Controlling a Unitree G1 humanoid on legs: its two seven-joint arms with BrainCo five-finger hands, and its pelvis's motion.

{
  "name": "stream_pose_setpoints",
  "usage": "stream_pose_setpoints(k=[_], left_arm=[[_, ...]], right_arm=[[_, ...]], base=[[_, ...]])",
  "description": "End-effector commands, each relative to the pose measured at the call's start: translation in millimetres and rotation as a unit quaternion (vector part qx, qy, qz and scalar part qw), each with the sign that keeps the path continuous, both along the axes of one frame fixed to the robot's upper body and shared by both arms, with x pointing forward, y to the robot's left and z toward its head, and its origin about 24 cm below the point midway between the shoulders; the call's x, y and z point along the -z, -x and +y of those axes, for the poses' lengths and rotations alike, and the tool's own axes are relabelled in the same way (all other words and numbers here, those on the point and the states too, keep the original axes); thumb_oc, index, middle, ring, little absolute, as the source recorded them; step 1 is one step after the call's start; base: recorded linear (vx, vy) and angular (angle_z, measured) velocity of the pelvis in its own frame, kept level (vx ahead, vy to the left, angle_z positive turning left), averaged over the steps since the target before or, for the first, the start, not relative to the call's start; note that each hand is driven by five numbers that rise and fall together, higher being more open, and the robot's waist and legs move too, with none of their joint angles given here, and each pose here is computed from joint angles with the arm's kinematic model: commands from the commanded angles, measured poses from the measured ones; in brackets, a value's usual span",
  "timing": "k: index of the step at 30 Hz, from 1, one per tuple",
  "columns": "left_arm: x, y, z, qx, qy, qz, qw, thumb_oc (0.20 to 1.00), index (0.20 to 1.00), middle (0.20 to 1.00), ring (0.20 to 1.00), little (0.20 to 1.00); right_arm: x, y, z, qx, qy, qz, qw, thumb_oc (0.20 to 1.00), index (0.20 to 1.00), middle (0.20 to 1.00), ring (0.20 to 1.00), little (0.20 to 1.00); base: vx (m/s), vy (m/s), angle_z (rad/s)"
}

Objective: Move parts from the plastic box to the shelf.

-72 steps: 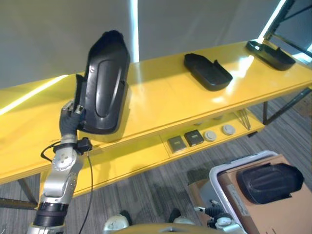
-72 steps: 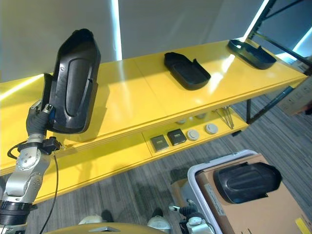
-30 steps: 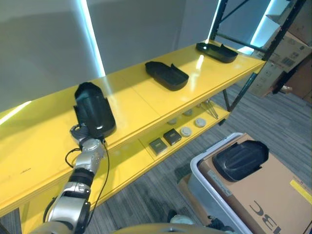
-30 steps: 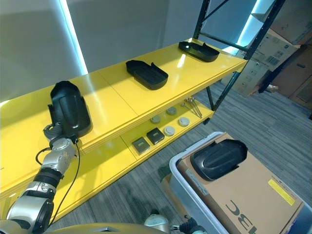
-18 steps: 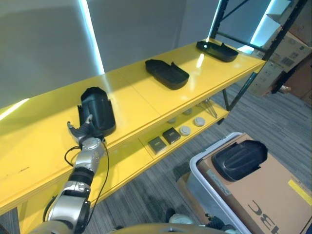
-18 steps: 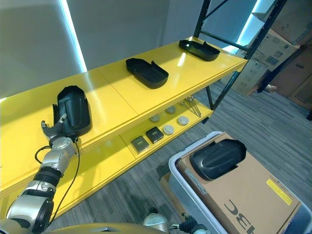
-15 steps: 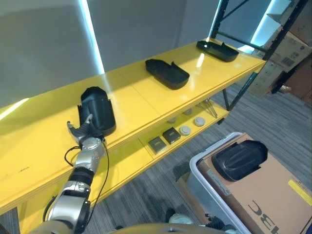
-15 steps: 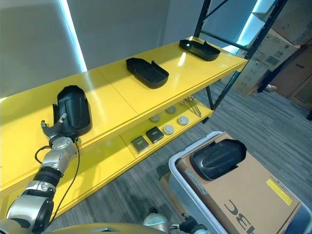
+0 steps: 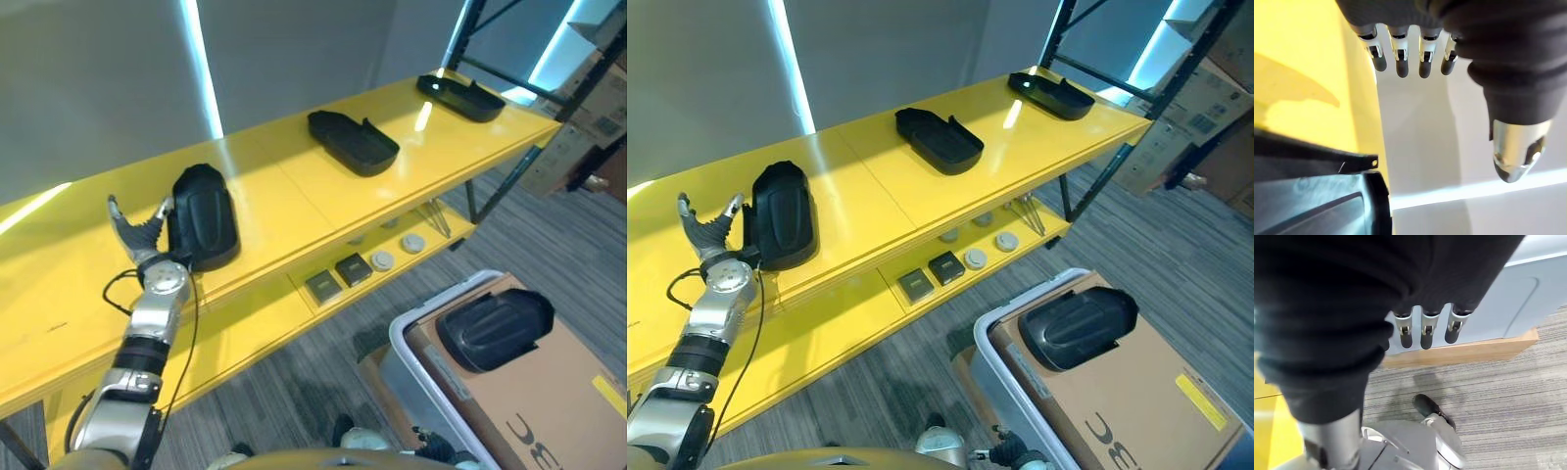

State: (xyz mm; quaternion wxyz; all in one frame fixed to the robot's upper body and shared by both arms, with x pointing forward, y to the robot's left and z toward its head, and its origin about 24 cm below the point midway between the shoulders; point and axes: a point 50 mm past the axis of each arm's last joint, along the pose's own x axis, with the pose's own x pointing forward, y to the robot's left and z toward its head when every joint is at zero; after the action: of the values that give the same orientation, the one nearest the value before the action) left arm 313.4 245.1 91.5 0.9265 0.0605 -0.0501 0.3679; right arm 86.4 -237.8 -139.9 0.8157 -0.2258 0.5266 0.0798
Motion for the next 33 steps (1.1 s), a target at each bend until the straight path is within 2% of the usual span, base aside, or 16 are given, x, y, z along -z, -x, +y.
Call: stream_pose_setpoints(k=[1, 10, 11, 12, 15, 20, 25, 33], left_arm=[[-28.0, 4.0, 5.4, 0.035, -0.048, -0.067, 0.996, 1.0, 1.0, 1.0, 1.0, 1.0], [-35.9, 34.4, 7.2, 0.102, -0.06, -0.095, 0.988, 1.0, 1.0, 1.0, 1.0, 1.0], [-39.9, 33.7, -38.5, 0.247, -0.013, -0.134, 0.959, 1.0, 1.0, 1.0, 1.0, 1.0], [-38.1, 38.2, -37.3, 0.248, -0.014, -0.136, 0.959, 1.0, 1.0, 1.0, 1.0, 1.0], [-41.7, 40.2, -39.4, 0.249, -0.011, -0.143, 0.958, 1.0, 1.0, 1.0, 1.0, 1.0], [-35.4, 34.5, -42.9, 0.228, 0.051, -0.126, 0.964, 1.0, 1.0, 1.0, 1.0, 1.0], [-17.8, 36.6, -50.6, 0.227, 0.091, -0.104, 0.964, 1.0, 1.0, 1.0, 1.0, 1.0], [-8.0, 35.8, -53.7, 0.229, 0.108, -0.094, 0.963, 1.0, 1.0, 1.0, 1.0, 1.0]], right_arm=[[0.9, -5.0, 31.2, 0.003, -0.071, -0.019, 0.997, 1.0, 1.0, 1.0, 1.0, 1.0], [-2.5, -10.2, 27.7, 0.017, -0.069, -0.031, 0.997, 1.0, 1.0, 1.0, 1.0, 1.0], [-16.5, -25.0, 10.0, 0.212, -0.168, -0.108, 0.957, 1.0, 1.0, 1.0, 1.0, 1.0], [-14.2, -15.2, 19.6, 0.17, -0.166, -0.094, 0.967, 1.0, 1.0, 1.0, 1.0, 1.0], [-11.1, -10.2, 26.7, 0.165, -0.17, -0.084, 0.968, 1.0, 1.0, 1.0, 1.0, 1.0], [-13.3, -23.2, 31.2, 0.137, -0.169, -0.093, 0.972, 1.0, 1.0, 1.0, 1.0, 1.0], [-17.0, -28.5, 28.6, 0.135, -0.172, -0.088, 0.972, 1.0, 1.0, 1.0, 1.0, 1.0], [-15.6, -22.4, 21.6, 0.132, -0.156, -0.08, 0.976, 1.0, 1.0, 1.0, 1.0, 1.0]], base=[[-0.01, 0.025, 0.06], [-0.02, 0.025, 0.08], [-0.04, 0.116, 0.03], [-0.03, 0.119, 0.05], [-0.07, 0.07, 0.09], [-0.05, -0.064, 0.1], [0.01, -0.088, 0.03], [0.01, -0.046, -0.08]])
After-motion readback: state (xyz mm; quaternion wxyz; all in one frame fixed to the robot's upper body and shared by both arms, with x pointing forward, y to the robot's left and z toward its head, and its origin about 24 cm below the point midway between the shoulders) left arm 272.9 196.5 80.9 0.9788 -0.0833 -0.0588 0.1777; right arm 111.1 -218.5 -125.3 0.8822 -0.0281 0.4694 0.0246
